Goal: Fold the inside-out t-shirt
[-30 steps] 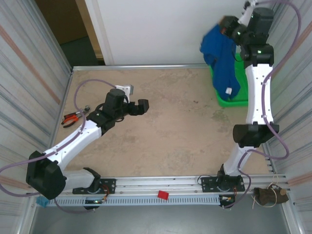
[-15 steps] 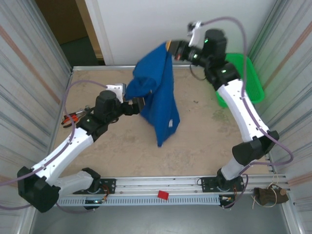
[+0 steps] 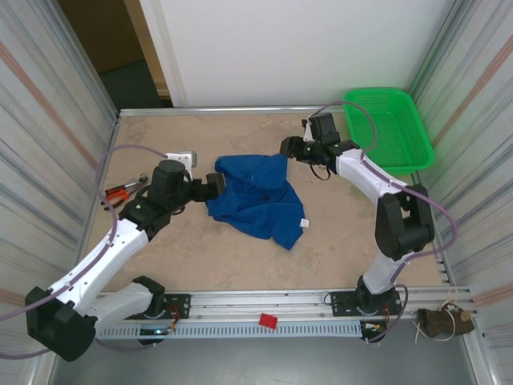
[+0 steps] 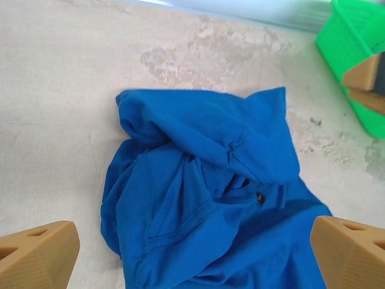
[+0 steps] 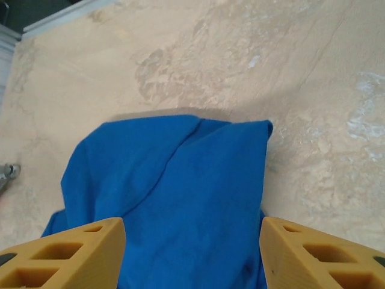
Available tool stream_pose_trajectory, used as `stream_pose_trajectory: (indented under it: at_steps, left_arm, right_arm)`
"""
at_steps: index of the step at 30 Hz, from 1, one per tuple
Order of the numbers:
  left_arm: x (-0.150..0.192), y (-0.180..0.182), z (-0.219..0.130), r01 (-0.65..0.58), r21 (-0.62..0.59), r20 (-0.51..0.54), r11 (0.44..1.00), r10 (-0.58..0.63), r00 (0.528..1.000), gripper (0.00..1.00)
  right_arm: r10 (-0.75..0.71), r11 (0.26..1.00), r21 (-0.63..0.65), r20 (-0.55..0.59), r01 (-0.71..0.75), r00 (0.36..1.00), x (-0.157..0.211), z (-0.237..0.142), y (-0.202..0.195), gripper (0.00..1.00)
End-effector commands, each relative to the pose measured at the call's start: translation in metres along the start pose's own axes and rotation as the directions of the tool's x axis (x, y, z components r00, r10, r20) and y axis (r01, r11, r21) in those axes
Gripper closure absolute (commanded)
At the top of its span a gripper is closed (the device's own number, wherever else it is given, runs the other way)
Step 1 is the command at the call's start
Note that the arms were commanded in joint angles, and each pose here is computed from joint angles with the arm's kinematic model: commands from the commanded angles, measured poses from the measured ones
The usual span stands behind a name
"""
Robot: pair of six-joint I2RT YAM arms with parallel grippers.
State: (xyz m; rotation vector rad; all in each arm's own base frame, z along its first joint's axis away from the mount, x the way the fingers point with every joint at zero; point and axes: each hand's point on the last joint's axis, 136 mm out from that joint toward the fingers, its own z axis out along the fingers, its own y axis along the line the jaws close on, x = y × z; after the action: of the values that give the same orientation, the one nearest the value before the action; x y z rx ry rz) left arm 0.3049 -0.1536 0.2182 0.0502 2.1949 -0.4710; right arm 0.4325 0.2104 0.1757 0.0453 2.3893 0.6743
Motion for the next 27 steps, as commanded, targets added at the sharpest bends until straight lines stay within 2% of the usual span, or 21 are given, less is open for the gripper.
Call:
stream_pose_trajectory:
  at_steps: [1,6,10,17,20,22,23,24,25,26,27]
  left_arm:
    - [0.024,0.004,0.02,-0.037,-0.012,-0.109,0.999,0.036,0.993,0.01]
    - [0.062,-0.004,0.055,-0.068,-0.02,-0.218,0.997,0.063,0.974,0.01]
    - [0.073,-0.012,0.072,-0.143,-0.056,-0.241,0.988,0.126,0.962,0.01]
    - [0.078,0.004,0.089,-0.162,-0.161,-0.24,0.974,0.121,0.963,0.02]
    - [0.076,0.004,0.098,-0.163,-0.17,-0.227,0.972,0.122,0.966,0.05]
    - [0.074,0.0,0.106,-0.165,-0.156,-0.222,0.974,0.128,0.967,0.13]
    - [0.074,-0.001,0.11,-0.166,-0.151,-0.224,0.974,0.13,0.966,0.18]
    - [0.075,-0.002,0.115,-0.17,-0.148,-0.23,0.974,0.133,0.964,0.25]
    - [0.076,-0.002,0.12,-0.174,-0.145,-0.238,0.974,0.136,0.962,0.37]
    - [0.077,-0.003,0.124,-0.175,-0.137,-0.25,0.975,0.137,0.958,0.52]
    - [0.078,-0.002,0.127,-0.173,-0.128,-0.268,0.977,0.134,0.954,0.73]
  right_arm:
    - [-0.131,0.991,0.014,0.0,0.131,0.991,0.018,-0.013,0.013,0.36]
    - [-0.211,0.977,-0.014,-0.103,0.211,0.972,0.058,0.009,0.019,0.33]
    - [-0.308,0.949,0.009,-0.166,0.314,0.937,0.079,0.029,0.024,0.31]
    - [-0.353,0.933,-0.009,-0.238,0.361,0.905,0.096,0.064,0.032,0.3]
    - [-0.381,0.918,0.008,-0.255,0.395,0.889,0.1,0.08,0.034,0.3]
    - [-0.38,0.916,0.027,-0.258,0.4,0.888,0.099,0.089,0.031,0.33]
    - [-0.379,0.916,0.033,-0.256,0.399,0.889,0.097,0.091,0.03,0.36]
    - [-0.374,0.918,0.039,-0.256,0.396,0.892,0.094,0.093,0.028,0.44]
    - [-0.37,0.919,0.04,-0.256,0.392,0.893,0.092,0.094,0.027,0.63]
    - [-0.363,0.922,0.044,-0.254,0.386,0.896,0.089,0.094,0.025,0.87]
    - [-0.352,0.926,0.049,-0.25,0.375,0.902,0.085,0.092,0.022,1.0]
